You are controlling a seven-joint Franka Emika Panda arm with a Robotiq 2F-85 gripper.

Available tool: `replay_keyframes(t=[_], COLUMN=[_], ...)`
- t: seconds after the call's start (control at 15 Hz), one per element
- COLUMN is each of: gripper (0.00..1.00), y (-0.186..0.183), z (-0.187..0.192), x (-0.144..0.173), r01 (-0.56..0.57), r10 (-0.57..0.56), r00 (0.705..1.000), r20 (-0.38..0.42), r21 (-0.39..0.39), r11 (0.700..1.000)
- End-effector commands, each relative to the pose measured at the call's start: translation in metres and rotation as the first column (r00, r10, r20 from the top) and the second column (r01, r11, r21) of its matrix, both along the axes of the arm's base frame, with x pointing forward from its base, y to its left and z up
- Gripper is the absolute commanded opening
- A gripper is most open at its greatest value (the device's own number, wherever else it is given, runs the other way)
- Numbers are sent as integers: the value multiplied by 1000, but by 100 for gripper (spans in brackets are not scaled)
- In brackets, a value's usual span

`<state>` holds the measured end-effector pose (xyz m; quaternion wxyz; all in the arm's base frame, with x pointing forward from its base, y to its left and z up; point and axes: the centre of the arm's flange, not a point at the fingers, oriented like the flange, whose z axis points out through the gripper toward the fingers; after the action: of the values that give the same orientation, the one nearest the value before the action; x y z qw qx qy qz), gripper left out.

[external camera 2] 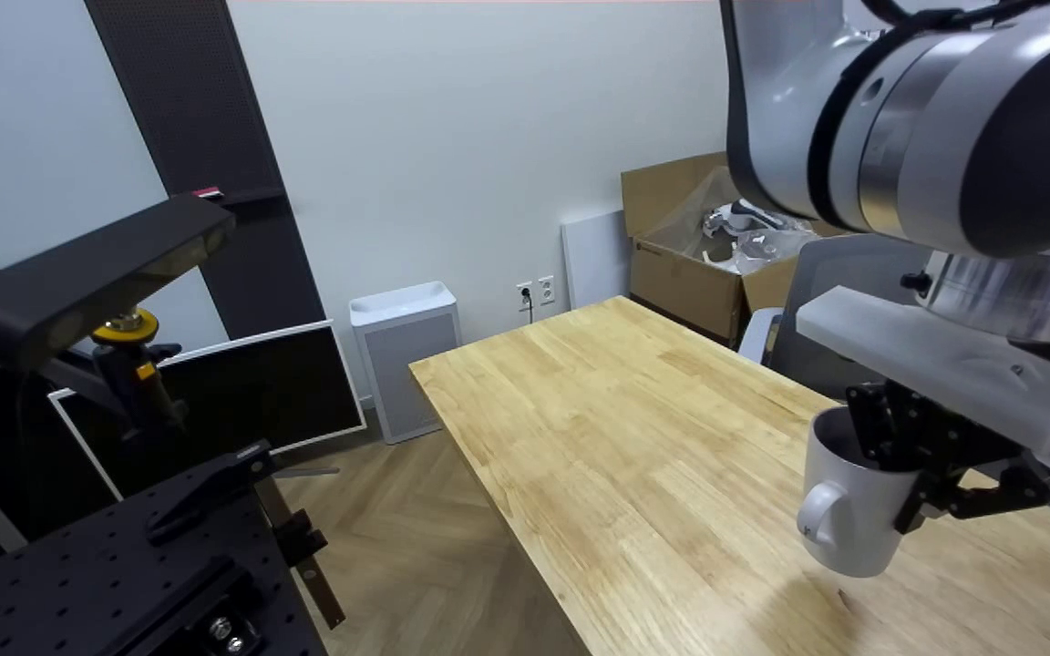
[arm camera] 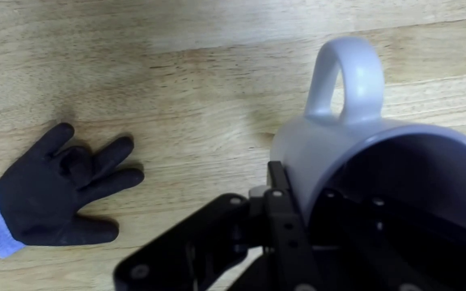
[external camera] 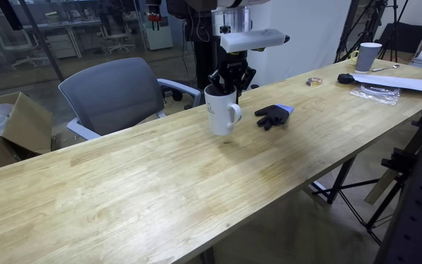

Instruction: Move the white mug backwards

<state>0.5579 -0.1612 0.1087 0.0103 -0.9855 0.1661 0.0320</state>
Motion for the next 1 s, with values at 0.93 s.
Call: replay_keyframes(t=[0.93], gripper=[2], y=[-25], z=[-11], x=[88], r01=[42], r10=[-39], r00=[998], r20=[54], r21=[-58], r11=[997])
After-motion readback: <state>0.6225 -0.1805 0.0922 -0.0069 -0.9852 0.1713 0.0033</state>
